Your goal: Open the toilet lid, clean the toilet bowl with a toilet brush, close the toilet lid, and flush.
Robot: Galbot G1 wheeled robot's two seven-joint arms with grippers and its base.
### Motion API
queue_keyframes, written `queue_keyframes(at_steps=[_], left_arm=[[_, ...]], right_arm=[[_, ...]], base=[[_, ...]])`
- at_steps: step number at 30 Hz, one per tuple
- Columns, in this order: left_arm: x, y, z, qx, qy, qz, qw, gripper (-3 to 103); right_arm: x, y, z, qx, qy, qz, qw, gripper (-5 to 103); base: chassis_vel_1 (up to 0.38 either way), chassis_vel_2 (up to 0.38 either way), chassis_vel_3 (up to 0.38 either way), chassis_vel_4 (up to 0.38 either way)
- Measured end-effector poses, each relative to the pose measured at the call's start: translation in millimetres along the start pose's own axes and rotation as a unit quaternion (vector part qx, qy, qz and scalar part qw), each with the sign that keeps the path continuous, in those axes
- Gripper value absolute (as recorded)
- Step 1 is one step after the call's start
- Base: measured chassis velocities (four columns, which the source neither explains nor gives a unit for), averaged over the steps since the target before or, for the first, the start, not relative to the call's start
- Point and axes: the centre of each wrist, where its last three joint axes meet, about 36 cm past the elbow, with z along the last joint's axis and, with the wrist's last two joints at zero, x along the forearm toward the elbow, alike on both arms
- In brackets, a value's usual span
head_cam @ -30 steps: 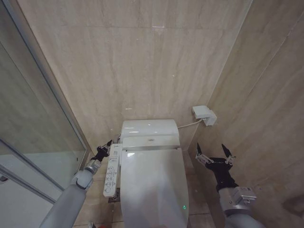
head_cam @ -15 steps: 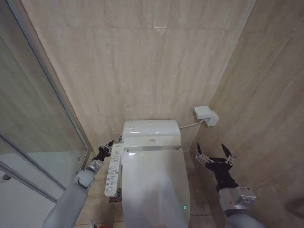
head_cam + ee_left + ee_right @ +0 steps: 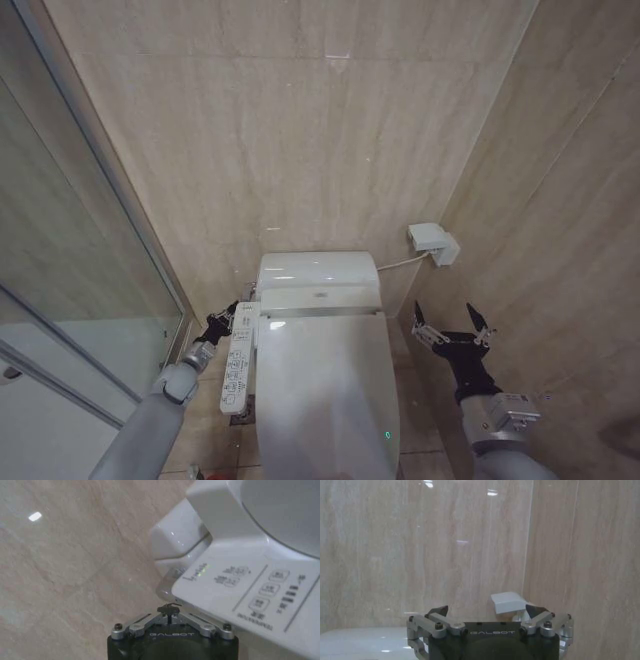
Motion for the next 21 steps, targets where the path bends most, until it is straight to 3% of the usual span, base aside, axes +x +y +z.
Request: queue_keyframes(at_steps=[13, 21], left_arm=[[20, 13.2, 1, -0.026, 0.002, 0.0, 0.9997, 0], [17, 24.2, 3, -0.039, -0.001, 0.001, 0.9993, 0]], right_arm=[[0, 0, 0, 0.0, 0.0, 0.0, 1.0, 100], [0, 0, 0, 0.0, 0.0, 0.0, 1.0, 100]], base=[[0.0, 0.0, 0.0, 0.0], [0.0, 0.0, 0.0, 0.0]])
